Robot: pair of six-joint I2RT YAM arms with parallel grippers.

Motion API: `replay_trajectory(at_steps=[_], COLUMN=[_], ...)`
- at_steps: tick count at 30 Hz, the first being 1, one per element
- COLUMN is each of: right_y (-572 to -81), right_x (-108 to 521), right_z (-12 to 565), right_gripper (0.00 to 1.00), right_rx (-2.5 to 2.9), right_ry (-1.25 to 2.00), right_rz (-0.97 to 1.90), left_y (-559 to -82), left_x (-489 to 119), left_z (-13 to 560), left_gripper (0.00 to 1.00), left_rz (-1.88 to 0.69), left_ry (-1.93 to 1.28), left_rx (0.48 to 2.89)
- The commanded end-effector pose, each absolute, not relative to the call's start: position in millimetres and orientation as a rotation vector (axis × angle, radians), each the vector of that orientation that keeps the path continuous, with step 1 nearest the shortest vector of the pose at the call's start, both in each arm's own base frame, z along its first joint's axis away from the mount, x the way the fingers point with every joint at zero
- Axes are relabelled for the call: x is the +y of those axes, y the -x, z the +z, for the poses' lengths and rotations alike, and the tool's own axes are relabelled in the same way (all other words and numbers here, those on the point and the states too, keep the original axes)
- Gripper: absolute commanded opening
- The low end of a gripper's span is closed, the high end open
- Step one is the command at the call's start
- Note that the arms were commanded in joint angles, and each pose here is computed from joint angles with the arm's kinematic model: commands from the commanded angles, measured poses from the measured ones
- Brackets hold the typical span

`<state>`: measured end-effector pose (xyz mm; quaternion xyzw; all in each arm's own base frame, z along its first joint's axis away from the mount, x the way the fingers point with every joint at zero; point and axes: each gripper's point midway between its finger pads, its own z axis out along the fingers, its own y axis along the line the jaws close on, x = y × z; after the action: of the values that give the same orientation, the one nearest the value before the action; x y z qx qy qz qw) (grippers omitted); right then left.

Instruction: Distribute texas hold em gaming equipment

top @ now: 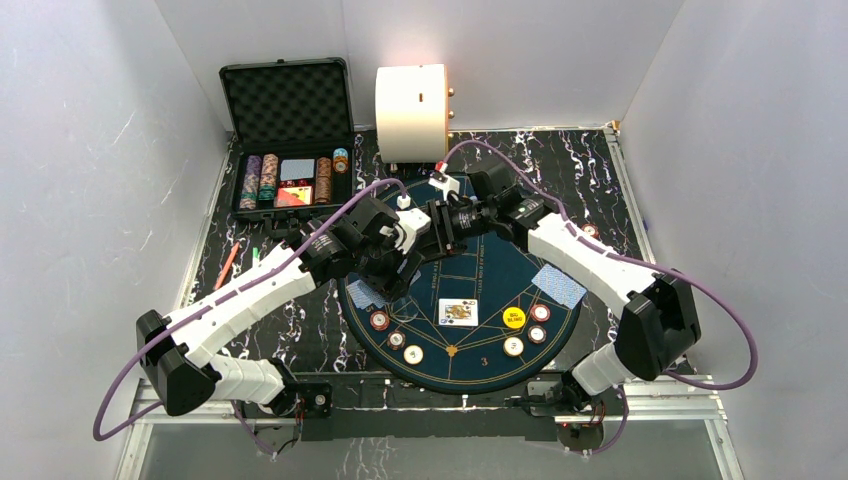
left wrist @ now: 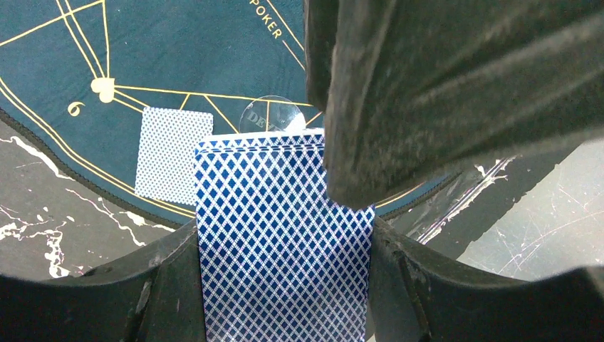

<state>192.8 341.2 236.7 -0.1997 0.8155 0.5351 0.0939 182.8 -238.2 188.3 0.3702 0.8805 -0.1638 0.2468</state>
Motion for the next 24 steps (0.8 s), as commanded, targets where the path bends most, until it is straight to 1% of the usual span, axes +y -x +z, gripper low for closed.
replay_trajectory(at_steps=[1,5,9,20,24], right_y=[-199.8,-200.1,-190.6,-194.0,-195.9], right_x=[332.5,343.0,359.8,360.6,357.1], right_z=[246.7,246.6,240.4,224.9,220.2], right_gripper=[0.53,0.65,0.7,0.66,0.63], right_rx=[2.383,2.367,2.368,2.41,2.431], right_ry=[0.639,0.671,0.724,0.685,0.67], right_rz=[1.515,1.562,1.611,1.553,1.523], left_y=[-181.8,-181.6,-182.0,-180.5,-180.7], left_x=[-241.4,-241.4,-242.1,-240.7,-240.8], left_z=[208.5,208.1,209.3,209.6,212.2], left_gripper=[0.0,0.0,0.0,0.0,0.0], left_rz=[-0.494,-0.496,-0.498,-0.499,-0.503], left_ry=[-0.993,-0.992,-0.994,-0.993,-0.99], left_rx=[2.334,2.335,2.331,2.33,2.321])
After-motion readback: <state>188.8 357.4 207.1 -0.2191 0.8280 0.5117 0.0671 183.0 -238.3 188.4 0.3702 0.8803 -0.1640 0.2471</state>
